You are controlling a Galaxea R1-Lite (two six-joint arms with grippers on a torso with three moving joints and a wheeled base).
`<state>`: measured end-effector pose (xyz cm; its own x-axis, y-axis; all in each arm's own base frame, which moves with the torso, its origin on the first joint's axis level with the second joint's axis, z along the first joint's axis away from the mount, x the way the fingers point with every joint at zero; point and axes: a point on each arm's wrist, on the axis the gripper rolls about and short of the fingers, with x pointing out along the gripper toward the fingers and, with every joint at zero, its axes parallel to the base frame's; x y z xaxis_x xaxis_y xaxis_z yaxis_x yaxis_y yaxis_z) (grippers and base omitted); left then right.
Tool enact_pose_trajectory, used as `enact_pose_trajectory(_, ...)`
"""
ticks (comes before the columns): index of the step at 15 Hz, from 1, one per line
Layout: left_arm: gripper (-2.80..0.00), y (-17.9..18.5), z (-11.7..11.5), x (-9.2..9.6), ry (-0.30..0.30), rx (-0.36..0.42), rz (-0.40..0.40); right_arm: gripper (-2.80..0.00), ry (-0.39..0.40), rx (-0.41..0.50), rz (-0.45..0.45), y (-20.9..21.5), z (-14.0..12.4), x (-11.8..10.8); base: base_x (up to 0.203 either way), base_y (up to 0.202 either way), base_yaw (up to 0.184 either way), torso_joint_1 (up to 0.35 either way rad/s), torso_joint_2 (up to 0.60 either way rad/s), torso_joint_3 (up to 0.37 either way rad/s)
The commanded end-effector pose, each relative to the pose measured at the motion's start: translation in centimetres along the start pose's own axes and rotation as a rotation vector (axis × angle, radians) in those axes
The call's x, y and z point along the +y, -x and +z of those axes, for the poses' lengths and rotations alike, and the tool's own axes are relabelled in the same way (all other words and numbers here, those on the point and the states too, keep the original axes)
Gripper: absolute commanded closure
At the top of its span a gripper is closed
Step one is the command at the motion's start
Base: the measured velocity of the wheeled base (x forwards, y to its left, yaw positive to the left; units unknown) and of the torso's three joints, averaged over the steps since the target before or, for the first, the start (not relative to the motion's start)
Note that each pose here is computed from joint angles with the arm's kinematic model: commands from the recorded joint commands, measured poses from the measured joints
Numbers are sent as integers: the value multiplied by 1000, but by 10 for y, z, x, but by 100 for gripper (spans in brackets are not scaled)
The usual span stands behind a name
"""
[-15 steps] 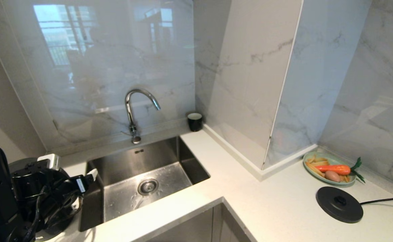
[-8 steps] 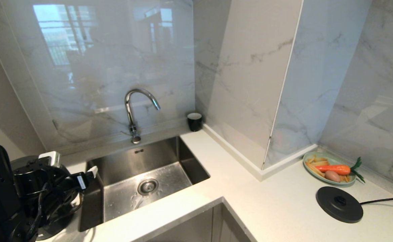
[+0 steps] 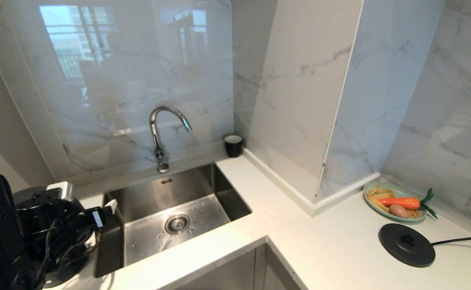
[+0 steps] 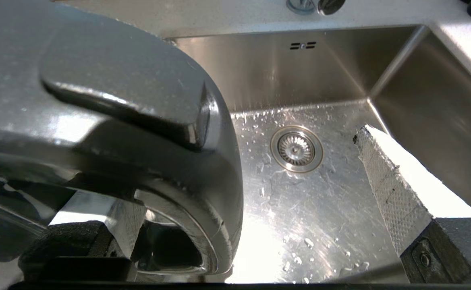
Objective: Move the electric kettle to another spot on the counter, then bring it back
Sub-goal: Grab the kettle
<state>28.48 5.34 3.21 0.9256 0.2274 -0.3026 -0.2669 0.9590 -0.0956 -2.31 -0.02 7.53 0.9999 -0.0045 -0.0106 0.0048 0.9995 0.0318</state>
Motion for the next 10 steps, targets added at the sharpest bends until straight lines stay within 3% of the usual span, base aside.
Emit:
enact_pose_trajectory(1, -280, 2, 1, -1, 0, -7, -6, 0, 0, 0, 0, 0, 0, 0, 0, 0, 0, 0, 0, 0)
enact_pose_trajectory(7, -280, 3, -2, -8, -11, 7, -28, 0, 0, 0, 0, 0, 0, 0, 0, 0, 0, 0, 0, 0)
enact_pose_trajectory(8, 0, 4, -3, -9, -13, 11, -28, 0, 0, 1, 0, 0, 0, 0, 0, 0, 0, 0, 0, 0)
enact_pose_trajectory(10, 0, 5, -3, -9, -14, 12, -28, 0, 0, 2, 0, 0, 0, 0, 0, 0, 0, 0, 0, 0)
